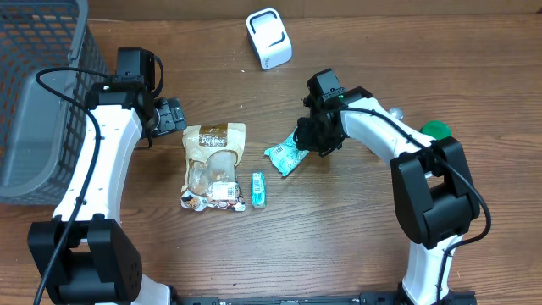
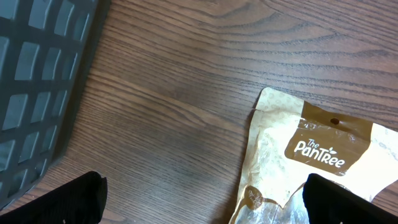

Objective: Scan the item barcode
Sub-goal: 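Lift the wipes packet upright with the right gripper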

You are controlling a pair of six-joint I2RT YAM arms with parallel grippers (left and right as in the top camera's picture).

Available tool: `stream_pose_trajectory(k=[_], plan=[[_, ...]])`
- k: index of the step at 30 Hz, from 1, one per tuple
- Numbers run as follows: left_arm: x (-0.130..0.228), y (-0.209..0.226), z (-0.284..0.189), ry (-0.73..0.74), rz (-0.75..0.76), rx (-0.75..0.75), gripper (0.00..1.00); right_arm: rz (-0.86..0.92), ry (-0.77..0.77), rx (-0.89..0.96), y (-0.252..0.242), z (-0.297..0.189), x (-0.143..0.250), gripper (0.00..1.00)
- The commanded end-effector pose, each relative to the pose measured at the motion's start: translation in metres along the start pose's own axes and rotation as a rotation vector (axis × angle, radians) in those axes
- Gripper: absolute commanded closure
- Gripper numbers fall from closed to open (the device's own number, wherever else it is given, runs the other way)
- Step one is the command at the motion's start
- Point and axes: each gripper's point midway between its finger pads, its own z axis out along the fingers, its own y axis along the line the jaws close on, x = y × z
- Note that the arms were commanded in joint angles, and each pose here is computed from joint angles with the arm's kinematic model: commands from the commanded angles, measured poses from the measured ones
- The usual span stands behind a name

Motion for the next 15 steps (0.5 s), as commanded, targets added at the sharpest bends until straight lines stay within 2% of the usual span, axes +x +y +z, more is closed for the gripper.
stream_pose_trajectory(k=[1,8,15], plan=[[-0.006,-0.001,-0.005,-0.023,0.015,0.006,0.01,-0.082,-0.057,-0.082,0.015,-0.032,-0.01,0.96],[-0.006,-0.001,-0.005,-0.023,0.015,0.005,0.0,-0.259,-0.197,-0.181,0.047,-0.099,-0.016,0.96],[-0.006,-0.001,-0.005,-0.023,0.015,0.005,0.0,-0.309,-0.211,-0.225,0.057,-0.117,-0.008,0.96]])
